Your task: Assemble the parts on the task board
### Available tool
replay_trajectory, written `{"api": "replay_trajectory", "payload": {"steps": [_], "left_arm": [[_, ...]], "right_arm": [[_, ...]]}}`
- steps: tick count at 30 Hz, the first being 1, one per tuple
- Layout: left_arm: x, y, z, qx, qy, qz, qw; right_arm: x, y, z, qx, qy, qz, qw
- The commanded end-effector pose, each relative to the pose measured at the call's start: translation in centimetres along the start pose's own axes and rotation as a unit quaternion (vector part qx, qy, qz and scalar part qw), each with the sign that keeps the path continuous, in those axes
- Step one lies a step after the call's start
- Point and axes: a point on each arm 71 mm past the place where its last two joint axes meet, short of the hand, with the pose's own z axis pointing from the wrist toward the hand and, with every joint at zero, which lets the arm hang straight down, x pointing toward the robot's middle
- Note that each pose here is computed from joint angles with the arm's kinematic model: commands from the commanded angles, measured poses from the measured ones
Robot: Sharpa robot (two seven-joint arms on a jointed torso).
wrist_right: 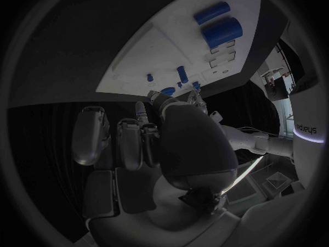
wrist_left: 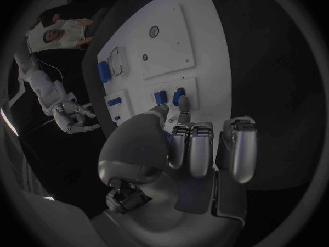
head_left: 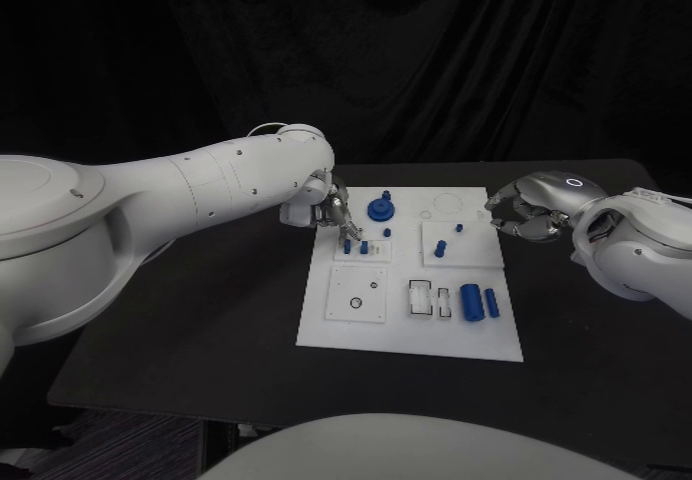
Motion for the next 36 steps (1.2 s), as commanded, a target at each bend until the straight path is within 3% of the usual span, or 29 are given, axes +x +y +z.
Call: {"api": "replay_trajectory", "payload": {"steps": [1,36], "left_arm": [[0.19,0.08,0.09,0.000,0.007,-0.001,1.000],[0.67,0.37,0.47,-0.003,0.015,-0.001,1.000]], "right_arm": [[-0.05,-0.08,-0.04,0.005,-0.006,0.001,1.000],[0.00,0.03,0.11,0.007,-0.003,0.000,1.000]]}}
